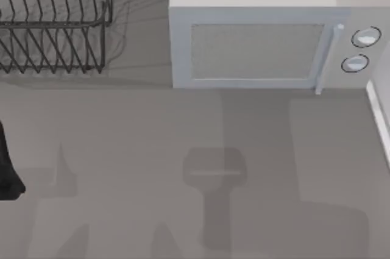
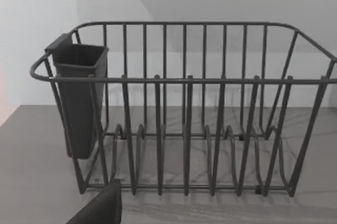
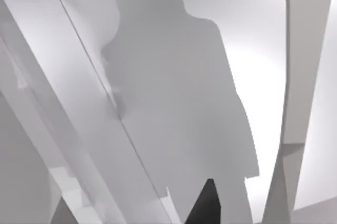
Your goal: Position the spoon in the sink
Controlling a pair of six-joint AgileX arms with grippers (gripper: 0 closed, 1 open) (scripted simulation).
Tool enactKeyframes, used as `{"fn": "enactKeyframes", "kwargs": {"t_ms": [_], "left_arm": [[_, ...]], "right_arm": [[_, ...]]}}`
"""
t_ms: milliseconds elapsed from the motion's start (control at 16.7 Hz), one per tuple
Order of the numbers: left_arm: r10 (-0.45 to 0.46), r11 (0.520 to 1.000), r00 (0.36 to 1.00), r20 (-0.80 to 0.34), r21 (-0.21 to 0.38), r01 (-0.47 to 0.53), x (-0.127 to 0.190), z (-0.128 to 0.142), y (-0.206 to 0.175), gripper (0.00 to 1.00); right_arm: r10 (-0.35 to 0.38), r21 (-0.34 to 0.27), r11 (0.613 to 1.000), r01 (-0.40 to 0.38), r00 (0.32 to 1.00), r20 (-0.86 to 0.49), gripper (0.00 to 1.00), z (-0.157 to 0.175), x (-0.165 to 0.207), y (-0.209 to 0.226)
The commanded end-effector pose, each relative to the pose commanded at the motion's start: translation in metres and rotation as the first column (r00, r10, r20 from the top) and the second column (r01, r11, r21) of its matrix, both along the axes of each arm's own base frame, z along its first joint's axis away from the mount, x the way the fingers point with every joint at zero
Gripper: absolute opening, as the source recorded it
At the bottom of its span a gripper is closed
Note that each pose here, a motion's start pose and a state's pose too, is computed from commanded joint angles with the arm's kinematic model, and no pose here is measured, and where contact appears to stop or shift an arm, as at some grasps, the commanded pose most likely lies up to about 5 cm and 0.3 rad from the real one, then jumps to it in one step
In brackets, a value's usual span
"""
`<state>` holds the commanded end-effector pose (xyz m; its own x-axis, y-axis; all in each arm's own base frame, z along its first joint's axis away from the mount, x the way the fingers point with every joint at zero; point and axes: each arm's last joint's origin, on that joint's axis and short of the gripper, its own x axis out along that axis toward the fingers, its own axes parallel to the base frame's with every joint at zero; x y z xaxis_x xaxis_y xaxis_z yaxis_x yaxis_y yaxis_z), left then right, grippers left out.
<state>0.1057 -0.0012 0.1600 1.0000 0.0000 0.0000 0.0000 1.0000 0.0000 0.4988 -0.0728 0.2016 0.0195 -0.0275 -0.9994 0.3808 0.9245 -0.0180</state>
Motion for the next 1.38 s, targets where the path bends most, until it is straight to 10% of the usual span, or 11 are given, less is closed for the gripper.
{"fn": "enactKeyframes", "kwargs": {"t_ms": [1380], "left_arm": [[0.0, 1.0, 1.0, 0.0, 0.0, 0.0, 0.0, 0.0, 0.0, 1.0]], "right_arm": [[0.001, -0.002, 1.0, -0.001, 1.0, 0.001, 0.0, -0.046, 0.003, 0.004]]}}
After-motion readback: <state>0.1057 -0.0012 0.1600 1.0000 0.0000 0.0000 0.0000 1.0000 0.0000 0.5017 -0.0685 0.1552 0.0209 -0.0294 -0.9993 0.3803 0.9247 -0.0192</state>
